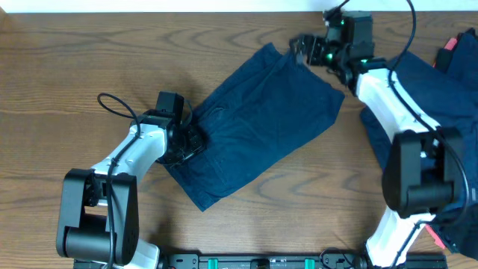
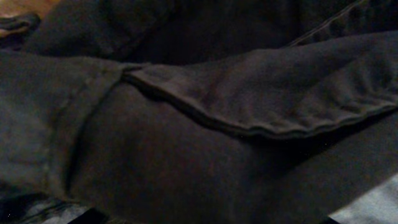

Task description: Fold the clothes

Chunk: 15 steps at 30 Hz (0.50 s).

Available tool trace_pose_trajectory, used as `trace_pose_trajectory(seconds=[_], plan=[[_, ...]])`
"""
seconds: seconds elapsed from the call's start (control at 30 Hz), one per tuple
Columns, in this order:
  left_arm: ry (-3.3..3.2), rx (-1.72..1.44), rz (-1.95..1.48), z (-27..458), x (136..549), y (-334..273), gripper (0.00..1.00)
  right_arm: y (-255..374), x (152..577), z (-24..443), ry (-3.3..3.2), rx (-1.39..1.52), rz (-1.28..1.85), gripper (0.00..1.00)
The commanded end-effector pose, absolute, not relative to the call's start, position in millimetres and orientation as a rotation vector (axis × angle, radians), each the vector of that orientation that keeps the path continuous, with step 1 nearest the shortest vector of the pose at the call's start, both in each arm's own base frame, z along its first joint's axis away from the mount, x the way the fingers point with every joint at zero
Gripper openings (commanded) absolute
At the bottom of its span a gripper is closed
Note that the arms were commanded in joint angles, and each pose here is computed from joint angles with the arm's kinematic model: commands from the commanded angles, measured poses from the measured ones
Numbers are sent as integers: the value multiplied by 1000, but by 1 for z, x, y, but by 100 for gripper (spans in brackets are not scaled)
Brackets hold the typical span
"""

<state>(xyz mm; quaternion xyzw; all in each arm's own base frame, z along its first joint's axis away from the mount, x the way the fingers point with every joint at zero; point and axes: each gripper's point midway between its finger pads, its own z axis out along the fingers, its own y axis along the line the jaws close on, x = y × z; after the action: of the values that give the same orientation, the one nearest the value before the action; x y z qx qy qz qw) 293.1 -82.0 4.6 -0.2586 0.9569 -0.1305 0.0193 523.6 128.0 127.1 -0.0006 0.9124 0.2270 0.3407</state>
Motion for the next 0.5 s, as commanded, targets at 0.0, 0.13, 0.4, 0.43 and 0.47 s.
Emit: trace_pose_trajectory(seconds=[0.0,0.13,0.4,0.43,0.47], plan=[[3026,-827,-264,-14,277,-67,58,117,501,94,2519,-56,491,99],[3052,-808,-259,-9,272,-65,66,120,471,76,2653,-126,496,99],[3004,-854,-270,44,260,-41,82,165,433,69,2704,-456,580,98],[2993,-869,-272,51,257,-38,87,171,429,68,2709,-477,584,95],[2990,-882,-271,55,253,-36,88,176,425,68,2715,-494,587,92]])
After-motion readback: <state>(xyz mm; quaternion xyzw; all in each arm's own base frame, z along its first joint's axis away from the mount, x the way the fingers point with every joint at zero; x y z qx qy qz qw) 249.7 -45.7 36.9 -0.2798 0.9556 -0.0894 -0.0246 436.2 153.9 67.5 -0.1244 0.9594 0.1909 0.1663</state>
